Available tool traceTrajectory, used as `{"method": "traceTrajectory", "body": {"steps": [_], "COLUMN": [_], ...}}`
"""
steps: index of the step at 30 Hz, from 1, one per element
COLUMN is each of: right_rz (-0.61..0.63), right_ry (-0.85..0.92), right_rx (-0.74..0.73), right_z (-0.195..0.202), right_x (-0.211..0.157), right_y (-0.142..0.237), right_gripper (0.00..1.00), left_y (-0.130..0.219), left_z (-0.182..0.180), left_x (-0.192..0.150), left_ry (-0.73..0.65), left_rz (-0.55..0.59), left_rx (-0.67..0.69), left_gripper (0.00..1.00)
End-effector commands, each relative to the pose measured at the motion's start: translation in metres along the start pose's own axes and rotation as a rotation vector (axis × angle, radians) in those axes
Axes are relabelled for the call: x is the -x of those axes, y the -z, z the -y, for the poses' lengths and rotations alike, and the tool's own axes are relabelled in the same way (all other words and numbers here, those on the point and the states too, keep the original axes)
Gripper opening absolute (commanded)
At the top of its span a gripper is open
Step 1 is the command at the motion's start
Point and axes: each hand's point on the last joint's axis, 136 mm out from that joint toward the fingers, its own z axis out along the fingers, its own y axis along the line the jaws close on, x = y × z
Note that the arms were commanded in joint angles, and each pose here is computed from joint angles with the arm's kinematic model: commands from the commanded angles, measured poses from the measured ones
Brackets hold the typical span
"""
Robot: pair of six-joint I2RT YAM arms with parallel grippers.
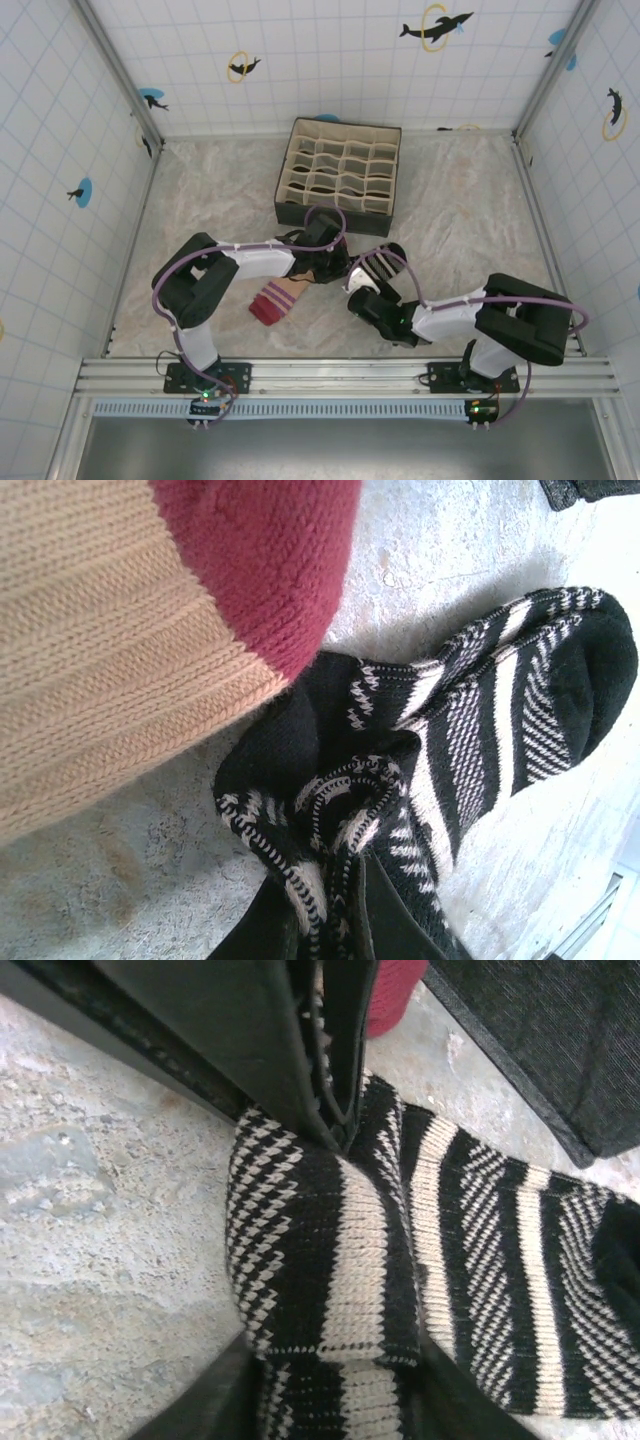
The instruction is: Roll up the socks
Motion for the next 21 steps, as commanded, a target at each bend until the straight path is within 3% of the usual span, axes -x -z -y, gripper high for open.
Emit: {"method": "traceTrajectory", "body": {"steps": [1,5,9,14,21], "right_rz": [0.004,-0.026,-0.059,-0.117,-0.201], "right_ry": [-0.092,-0.162,-0.226,-0.330,-0.509], "right_rx": [0.010,0.059,0.121,0.239,0.406], "right_z": [0.005,0.007,0.007,0.001,-0.006], "right_x": [-0.002,-0.016,-0.029,-0.044,-0.059], "right_y": [-0.003,-0.004,-0.003,-0.004,-0.004], "right_gripper": [0.22,0.07,0.01,0.00,0.00], "left_y": [0.005,0.009,0.013,0.022,0.037], "left_z": [-0.016,-0.011,-0.002,0.016,0.038], "left_x": [-0.010,-0.007,-0.004,0.003,0.009], "left_ry": [0.035,0.040,0.035,0.008,-0.045], "left_rz": [-0.029,-0.021,-0.013,0.026,0.079], "left_rx": [0.040,0.019,-0.005,-0.077,-0.180], "left_gripper": [0.11,0.42,0.65,0.74,0.77]}}
